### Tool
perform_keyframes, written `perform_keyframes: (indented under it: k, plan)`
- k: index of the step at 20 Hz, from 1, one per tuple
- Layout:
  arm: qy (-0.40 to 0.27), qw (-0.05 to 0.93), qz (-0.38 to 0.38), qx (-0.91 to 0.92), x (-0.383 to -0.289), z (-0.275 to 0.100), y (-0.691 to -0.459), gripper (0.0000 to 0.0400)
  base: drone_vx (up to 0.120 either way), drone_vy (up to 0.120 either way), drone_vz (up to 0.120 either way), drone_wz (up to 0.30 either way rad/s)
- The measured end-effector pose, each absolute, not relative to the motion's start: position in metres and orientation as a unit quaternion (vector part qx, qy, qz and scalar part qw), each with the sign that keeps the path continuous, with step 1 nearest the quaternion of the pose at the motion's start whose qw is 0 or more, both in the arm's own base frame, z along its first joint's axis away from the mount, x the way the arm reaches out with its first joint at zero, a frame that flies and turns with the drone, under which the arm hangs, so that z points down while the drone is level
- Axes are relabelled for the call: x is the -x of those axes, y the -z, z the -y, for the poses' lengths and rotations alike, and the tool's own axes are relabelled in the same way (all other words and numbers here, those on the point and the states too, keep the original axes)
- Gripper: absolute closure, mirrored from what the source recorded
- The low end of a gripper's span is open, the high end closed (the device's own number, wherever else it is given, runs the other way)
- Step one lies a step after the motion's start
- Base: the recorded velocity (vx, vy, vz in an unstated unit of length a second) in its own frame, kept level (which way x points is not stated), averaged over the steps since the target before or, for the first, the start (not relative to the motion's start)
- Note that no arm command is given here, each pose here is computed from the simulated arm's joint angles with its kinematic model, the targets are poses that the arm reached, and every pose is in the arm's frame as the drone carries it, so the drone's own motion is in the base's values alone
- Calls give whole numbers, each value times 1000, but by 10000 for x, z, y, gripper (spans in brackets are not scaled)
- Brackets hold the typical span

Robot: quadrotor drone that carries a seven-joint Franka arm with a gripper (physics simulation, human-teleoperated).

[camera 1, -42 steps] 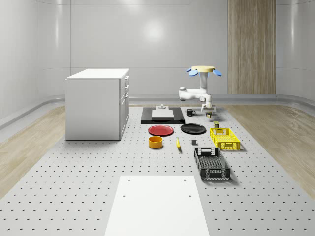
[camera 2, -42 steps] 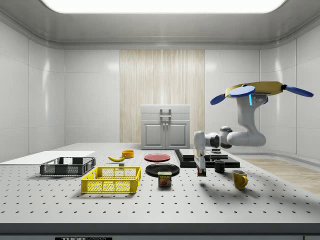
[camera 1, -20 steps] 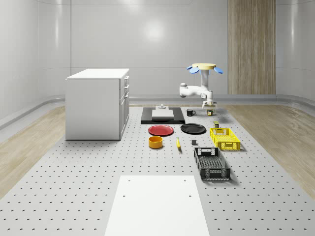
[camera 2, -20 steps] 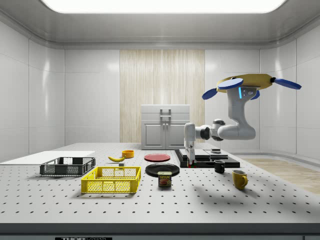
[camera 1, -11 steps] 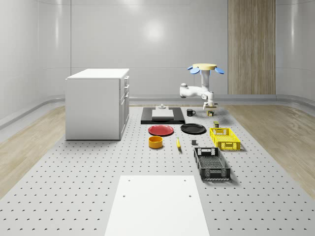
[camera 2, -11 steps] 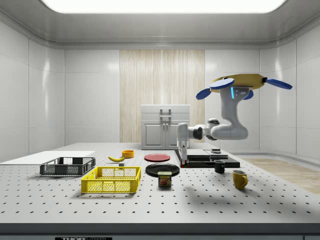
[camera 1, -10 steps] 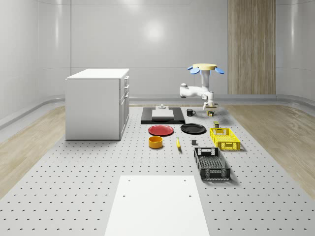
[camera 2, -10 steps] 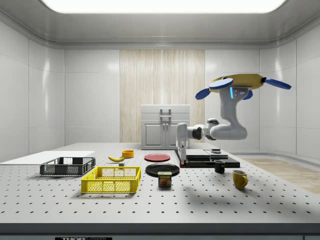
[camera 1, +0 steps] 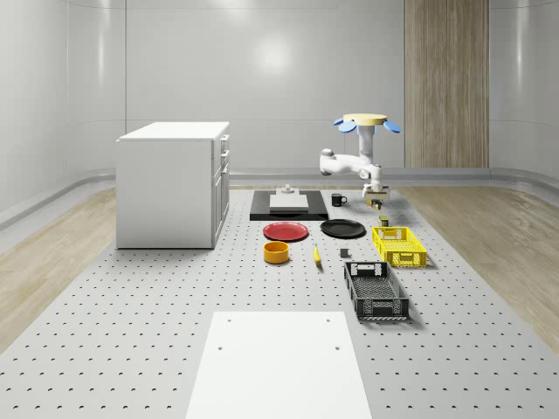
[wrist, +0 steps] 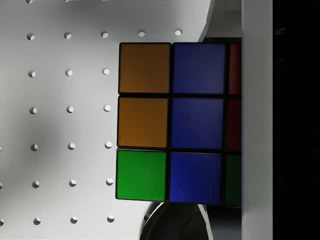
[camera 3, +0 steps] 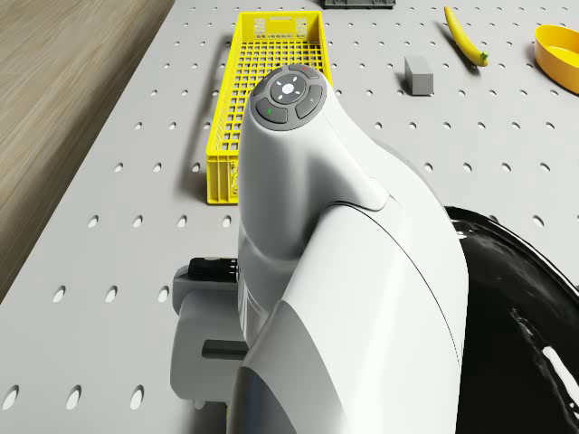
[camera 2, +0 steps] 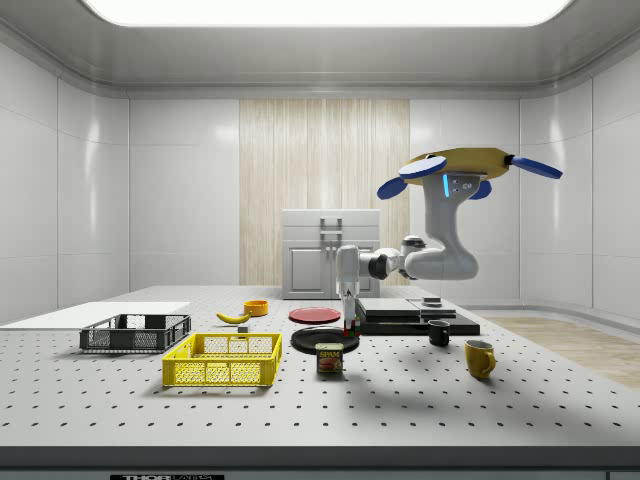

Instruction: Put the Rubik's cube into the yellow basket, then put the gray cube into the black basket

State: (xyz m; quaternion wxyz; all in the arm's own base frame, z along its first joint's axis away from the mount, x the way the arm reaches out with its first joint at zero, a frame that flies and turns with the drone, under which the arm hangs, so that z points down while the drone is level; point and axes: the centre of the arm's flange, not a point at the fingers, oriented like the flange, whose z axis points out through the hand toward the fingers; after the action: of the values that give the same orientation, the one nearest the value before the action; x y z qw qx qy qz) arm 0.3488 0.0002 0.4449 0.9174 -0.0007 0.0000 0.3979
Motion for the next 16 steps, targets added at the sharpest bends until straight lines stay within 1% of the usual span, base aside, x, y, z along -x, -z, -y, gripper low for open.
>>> perform_keyframes:
  k: [16]
  plan:
    - [-398,917,0,1,-3488,-2,-4449,115,120,0,0,0]
